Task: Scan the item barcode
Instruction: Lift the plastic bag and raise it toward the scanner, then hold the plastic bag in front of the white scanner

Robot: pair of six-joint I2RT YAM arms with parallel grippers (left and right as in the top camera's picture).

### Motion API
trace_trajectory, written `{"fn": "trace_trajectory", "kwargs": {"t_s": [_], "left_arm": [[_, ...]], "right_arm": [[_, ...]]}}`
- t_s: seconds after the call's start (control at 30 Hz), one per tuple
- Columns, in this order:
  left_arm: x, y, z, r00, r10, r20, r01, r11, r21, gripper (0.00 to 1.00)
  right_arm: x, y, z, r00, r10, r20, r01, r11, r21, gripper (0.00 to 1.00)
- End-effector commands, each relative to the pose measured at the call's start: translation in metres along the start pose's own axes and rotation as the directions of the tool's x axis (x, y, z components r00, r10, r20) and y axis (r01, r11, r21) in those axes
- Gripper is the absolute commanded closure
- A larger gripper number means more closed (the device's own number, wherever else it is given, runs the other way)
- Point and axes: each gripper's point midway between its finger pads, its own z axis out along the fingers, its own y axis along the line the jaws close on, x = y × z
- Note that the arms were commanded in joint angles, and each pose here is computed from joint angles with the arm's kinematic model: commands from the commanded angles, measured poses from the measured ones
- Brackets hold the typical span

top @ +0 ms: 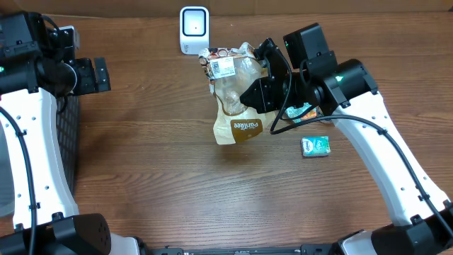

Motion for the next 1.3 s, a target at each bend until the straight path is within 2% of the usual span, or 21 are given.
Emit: {"fn": "trace_trajectory", "kwargs": {"t_s": [0.0, 0.2, 0.47, 0.57, 0.67, 0.77, 0.9, 1.13, 1.27], "left_arm": [[-0.003, 0.002, -0.003, 1.0, 0.023, 0.012, -0.023, 1.0, -0.003, 0.0], [-0.003, 0.002, -0.003, 1.0, 0.023, 0.012, -0.023, 1.0, -0.003, 0.01], [-0.003, 0.002, -0.003, 1.0, 0.023, 0.012, -0.023, 1.0, -0.003, 0.0], [-0.003, 0.002, -0.003, 1.0, 0.023, 0.012, -0.023, 1.0, -0.003, 0.0], [-0.003, 0.002, -0.003, 1.0, 0.023, 0.012, -0.023, 1.0, -0.003, 0.0], [-0.003, 0.002, -0.003, 1.0, 0.023, 0.012, -0.023, 1.0, -0.003, 0.0], [-0.003, 0.002, -0.003, 1.0, 0.023, 0.012, -0.023, 1.0, -0.003, 0.0], [-0.003, 0.002, -0.003, 1.0, 0.023, 0.012, -0.023, 1.0, -0.003, 0.01], [-0.003, 0.002, -0.003, 1.0, 0.023, 0.012, -0.023, 1.0, -0.003, 0.0]], "right_arm": [[-0.037, 0.015, -0.039, 0.992, -0.002, 0.122, -0.002, 0.999, 0.037, 0.96], [-0.09, -0.012, -0.045, 0.987, -0.059, 0.147, 0.016, 0.962, 0.274, 0.96], [-0.147, -0.092, -0.013, 0.967, -0.12, 0.227, -0.037, 0.809, 0.587, 0.96], [-0.174, -0.104, -0.006, 0.938, -0.246, 0.244, 0.02, 0.742, 0.67, 0.96], [-0.199, -0.111, 0.002, 0.894, -0.404, 0.192, 0.12, 0.631, 0.766, 0.96], [-0.221, -0.119, 0.015, 0.843, -0.524, 0.119, 0.179, 0.482, 0.858, 0.96], [-0.239, -0.124, 0.054, 0.748, -0.658, -0.081, 0.335, 0.269, 0.903, 0.96], [-0.245, -0.141, 0.115, 0.659, -0.672, -0.338, 0.392, -0.078, 0.917, 0.96], [-0.237, -0.157, 0.147, 0.642, -0.655, -0.399, 0.411, -0.145, 0.9, 0.96]]}}
